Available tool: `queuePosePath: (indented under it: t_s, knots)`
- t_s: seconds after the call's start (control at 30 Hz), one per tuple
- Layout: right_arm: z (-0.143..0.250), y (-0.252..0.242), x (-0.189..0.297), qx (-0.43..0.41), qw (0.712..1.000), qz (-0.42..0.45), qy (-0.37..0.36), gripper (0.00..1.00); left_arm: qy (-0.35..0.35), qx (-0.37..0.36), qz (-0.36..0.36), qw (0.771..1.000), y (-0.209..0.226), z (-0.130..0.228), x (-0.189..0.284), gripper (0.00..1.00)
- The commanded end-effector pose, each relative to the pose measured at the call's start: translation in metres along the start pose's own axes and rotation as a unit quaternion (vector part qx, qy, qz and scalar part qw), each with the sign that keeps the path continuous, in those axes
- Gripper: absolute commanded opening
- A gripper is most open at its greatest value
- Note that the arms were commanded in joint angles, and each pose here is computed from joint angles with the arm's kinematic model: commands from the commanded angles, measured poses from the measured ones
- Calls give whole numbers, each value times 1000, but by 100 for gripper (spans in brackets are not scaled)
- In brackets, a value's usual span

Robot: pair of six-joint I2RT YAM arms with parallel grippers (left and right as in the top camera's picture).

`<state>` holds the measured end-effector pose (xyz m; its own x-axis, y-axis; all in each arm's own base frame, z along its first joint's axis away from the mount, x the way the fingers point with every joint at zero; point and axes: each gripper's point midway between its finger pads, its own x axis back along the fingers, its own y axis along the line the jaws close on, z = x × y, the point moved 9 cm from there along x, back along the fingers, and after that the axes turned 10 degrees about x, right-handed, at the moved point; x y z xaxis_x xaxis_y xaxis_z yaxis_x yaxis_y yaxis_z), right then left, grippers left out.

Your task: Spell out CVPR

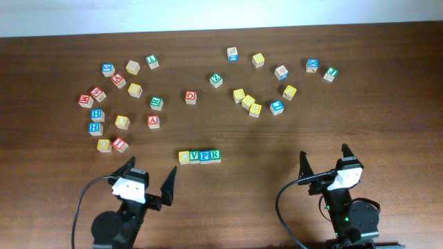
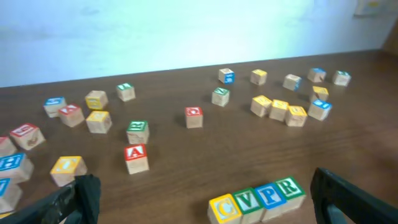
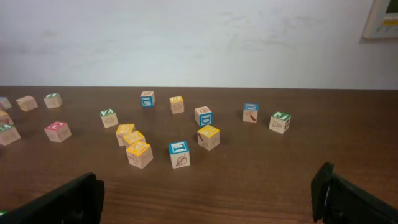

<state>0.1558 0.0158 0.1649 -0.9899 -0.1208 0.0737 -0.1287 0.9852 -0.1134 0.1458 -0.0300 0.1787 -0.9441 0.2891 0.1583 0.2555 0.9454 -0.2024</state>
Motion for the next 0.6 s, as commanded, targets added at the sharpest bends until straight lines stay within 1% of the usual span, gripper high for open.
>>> queuePosePath:
  t_s: [0.0, 0.1, 0.23, 0.27, 0.37, 0.4, 0.57]
  knots:
    - [2, 0, 0, -5, 1000, 3, 2, 98, -17, -5, -29, 999, 10, 3, 1, 99]
    - [2, 0, 0, -5, 1000, 3, 2, 98, -33, -4, -64, 997, 19, 4, -1, 99]
    - [2, 0, 0, -5, 1000, 3, 2, 98, -73, -8, -102, 992, 31, 5, -4, 99]
    - [2, 0, 0, -5, 1000, 3, 2, 98, -78, -7, -122, 989, 35, 3, -2, 99]
    - [2, 0, 0, -5, 1000, 3, 2, 98, -82, -1, -213, 974, 51, 5, 3, 99]
    - [2, 0, 0, -5, 1000, 3, 2, 98, -87, 0, -231, 969, 54, 4, 4, 99]
    - [2, 0, 0, -5, 1000, 3, 2, 98, -87, 2, -242, 966, 58, 4, 6, 99]
